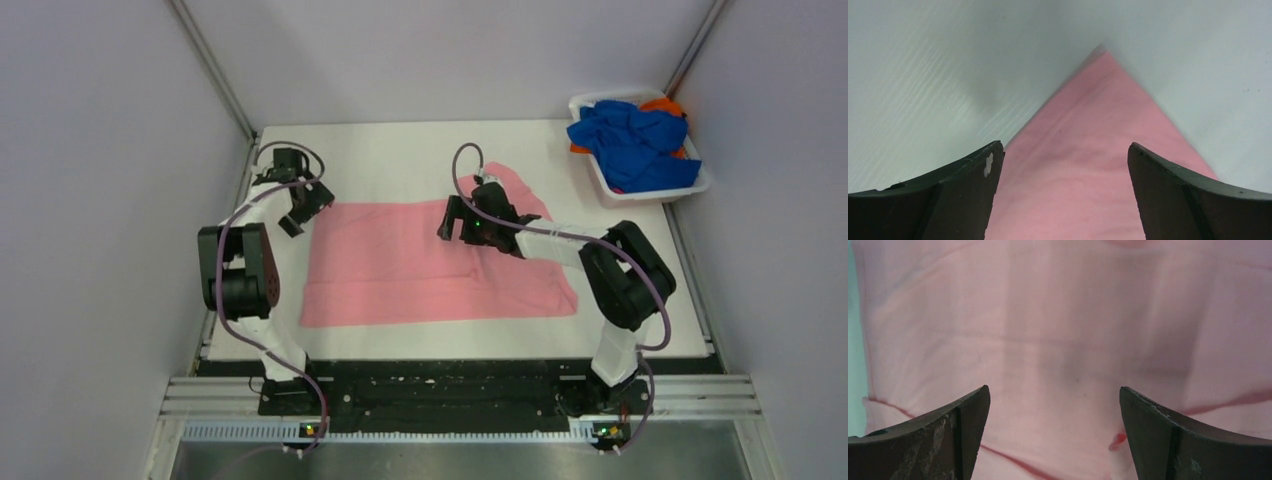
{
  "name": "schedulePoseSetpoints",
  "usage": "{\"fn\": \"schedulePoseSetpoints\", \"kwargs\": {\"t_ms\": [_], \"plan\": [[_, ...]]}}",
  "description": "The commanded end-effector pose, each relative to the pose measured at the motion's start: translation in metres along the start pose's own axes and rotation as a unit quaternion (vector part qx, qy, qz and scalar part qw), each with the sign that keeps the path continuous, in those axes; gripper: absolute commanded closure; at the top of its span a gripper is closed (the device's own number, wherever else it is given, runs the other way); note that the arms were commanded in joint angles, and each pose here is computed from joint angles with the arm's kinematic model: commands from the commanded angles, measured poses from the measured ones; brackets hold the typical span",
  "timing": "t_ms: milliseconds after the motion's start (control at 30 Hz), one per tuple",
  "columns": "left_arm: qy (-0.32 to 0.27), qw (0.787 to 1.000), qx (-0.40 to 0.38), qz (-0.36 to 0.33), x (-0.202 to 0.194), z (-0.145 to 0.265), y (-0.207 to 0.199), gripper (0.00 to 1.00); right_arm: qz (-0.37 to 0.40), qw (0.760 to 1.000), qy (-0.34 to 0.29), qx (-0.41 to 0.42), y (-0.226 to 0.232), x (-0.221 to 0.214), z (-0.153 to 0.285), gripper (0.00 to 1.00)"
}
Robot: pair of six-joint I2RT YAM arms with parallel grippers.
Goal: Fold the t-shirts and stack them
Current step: Grab the side of the flattened tshirt furthest away from the robot with both arms
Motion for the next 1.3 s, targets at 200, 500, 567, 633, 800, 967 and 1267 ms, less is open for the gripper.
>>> {"fn": "schedulePoseSetpoints", "kwargs": {"t_ms": [200, 500, 567, 633, 800, 967, 1267], "plan": [[0.019, 0.999, 0.012, -0.042, 0.040, -0.039, -0.020, 0.18, 0.033, 0.994, -0.105, 0.007, 0.022, 0.082, 0.010, 0.01], [0.051, 0.997, 0.010, -0.061, 0.051, -0.077, -0.035, 0.43, 0.019, 0.986, -0.165, -0.028, -0.009, 0.139, 0.008, 0.01], [0.057, 0.996, 0.015, -0.063, 0.049, -0.080, -0.034, 0.45, 0.020, 0.983, -0.177, -0.038, -0.012, 0.153, 0.004, 0.01], [0.064, 0.996, 0.027, -0.064, 0.046, -0.081, -0.031, 0.46, 0.022, 0.981, -0.188, -0.047, -0.013, 0.168, -0.004, 0.01], [0.083, 0.994, 0.028, -0.071, 0.037, -0.077, -0.030, 0.51, 0.055, 0.974, -0.200, -0.088, -0.014, 0.197, -0.038, 0.01], [0.097, 0.991, 0.040, -0.088, 0.024, -0.077, -0.030, 0.55, 0.073, 0.967, -0.209, -0.126, -0.021, 0.213, -0.080, 0.01], [0.105, 0.988, 0.047, -0.102, 0.021, -0.071, -0.027, 1.00, 0.078, 0.973, -0.173, -0.129, -0.023, 0.221, -0.136, 0.03]]}}
Point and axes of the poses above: each gripper's point midway between its finger pads, its own z axis back along the fingers, its own y axis along the line the jaws close on, x = y × z, the point moved 8 cm from there along z, back along the fingers, and after that the axes turned 14 degrees about -z, right-handed, at the moved point
